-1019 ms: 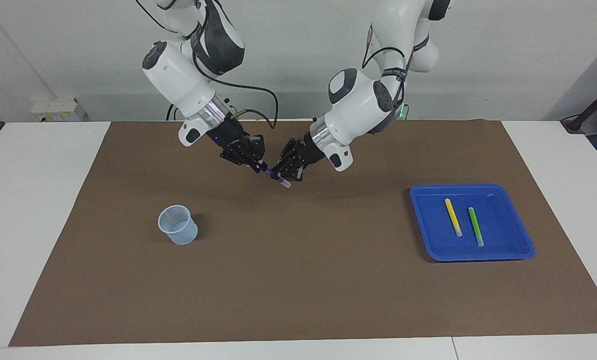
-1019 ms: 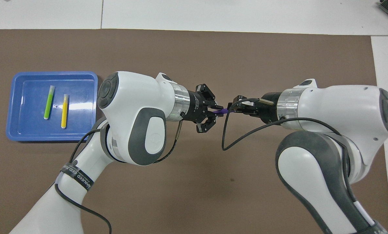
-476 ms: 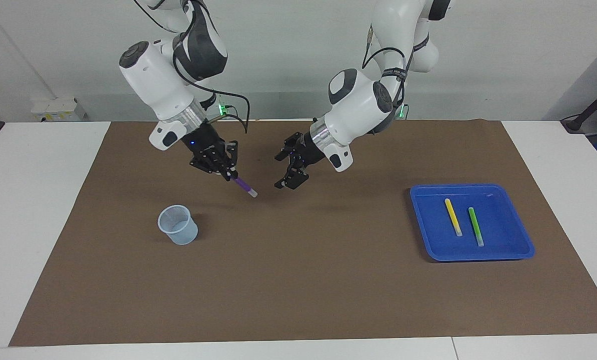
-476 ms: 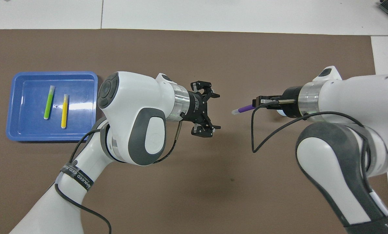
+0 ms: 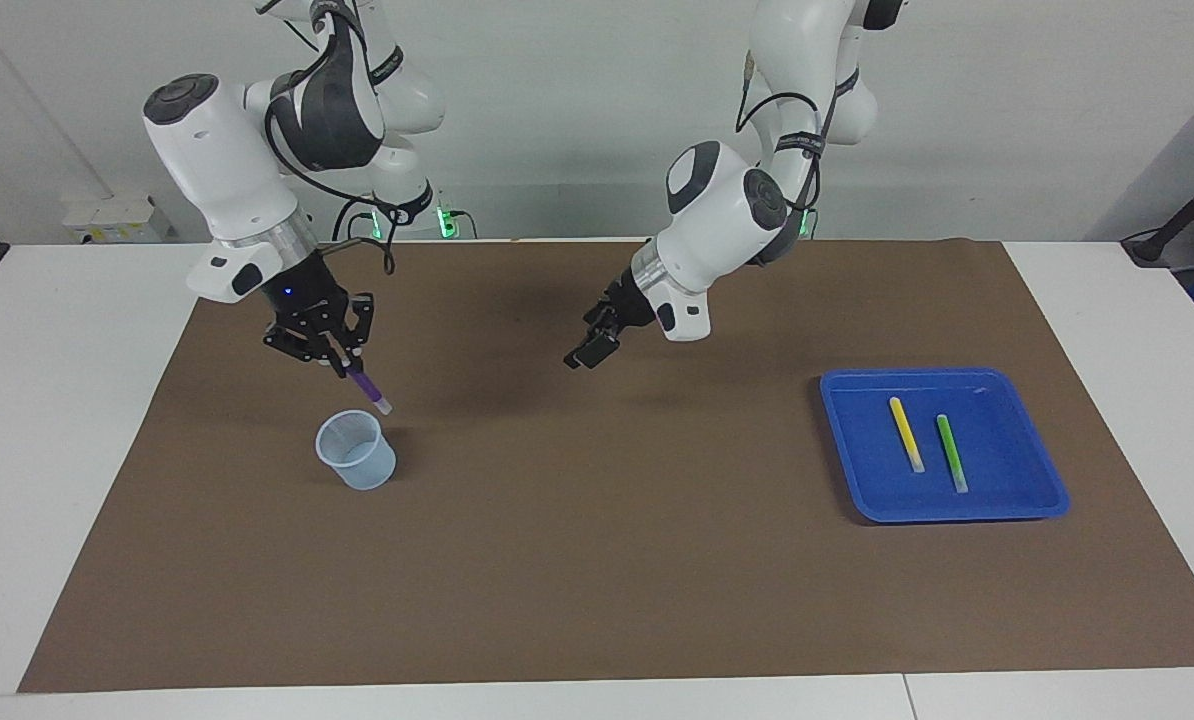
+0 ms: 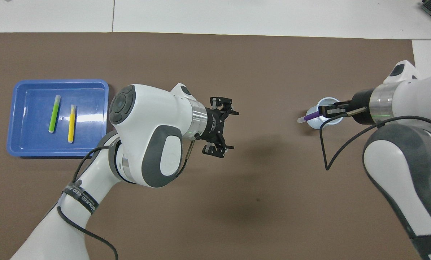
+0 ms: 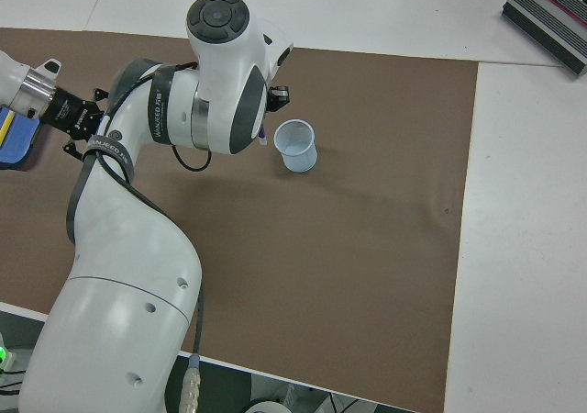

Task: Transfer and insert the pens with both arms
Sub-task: 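Insert the purple pen into the cup while the left gripper returns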

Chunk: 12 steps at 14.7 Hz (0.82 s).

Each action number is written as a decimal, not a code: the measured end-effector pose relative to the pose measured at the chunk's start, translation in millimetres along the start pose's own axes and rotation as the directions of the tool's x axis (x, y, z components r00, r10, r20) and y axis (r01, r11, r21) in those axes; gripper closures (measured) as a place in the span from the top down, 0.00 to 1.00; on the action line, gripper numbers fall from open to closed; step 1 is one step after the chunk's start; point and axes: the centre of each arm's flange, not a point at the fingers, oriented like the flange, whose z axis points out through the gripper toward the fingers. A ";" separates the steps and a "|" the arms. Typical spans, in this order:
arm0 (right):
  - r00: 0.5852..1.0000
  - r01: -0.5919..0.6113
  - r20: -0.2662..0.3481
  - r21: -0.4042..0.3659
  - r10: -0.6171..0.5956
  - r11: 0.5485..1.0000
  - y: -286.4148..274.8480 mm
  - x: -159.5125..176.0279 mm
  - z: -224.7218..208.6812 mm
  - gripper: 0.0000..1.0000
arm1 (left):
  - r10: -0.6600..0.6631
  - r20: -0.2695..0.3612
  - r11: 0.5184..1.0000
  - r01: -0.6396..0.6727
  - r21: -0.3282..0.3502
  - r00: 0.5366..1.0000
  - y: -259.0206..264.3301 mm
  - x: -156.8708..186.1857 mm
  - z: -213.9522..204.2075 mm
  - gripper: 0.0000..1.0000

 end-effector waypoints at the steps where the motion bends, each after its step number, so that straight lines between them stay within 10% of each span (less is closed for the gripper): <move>1: 0.999 0.032 -0.001 -0.006 -0.032 0.999 10.4 -2.9 -1.6 0.19 | 0.013 -0.004 1.000 -0.013 0.000 1.000 -2.0 3.9 -1.7 1.00; 6: 0.997 0.072 -0.007 -0.020 -0.072 0.997 37.5 -10.9 -7.2 0.19 | 0.290 -0.096 0.949 -0.273 0.156 0.952 -13.2 37.2 -17.1 1.00; 12: 0.995 0.080 -0.050 -0.042 -0.083 0.996 34.9 -3.4 -11.3 0.19 | 0.598 -0.133 0.766 -0.515 0.385 0.790 -23.7 79.7 -39.8 1.00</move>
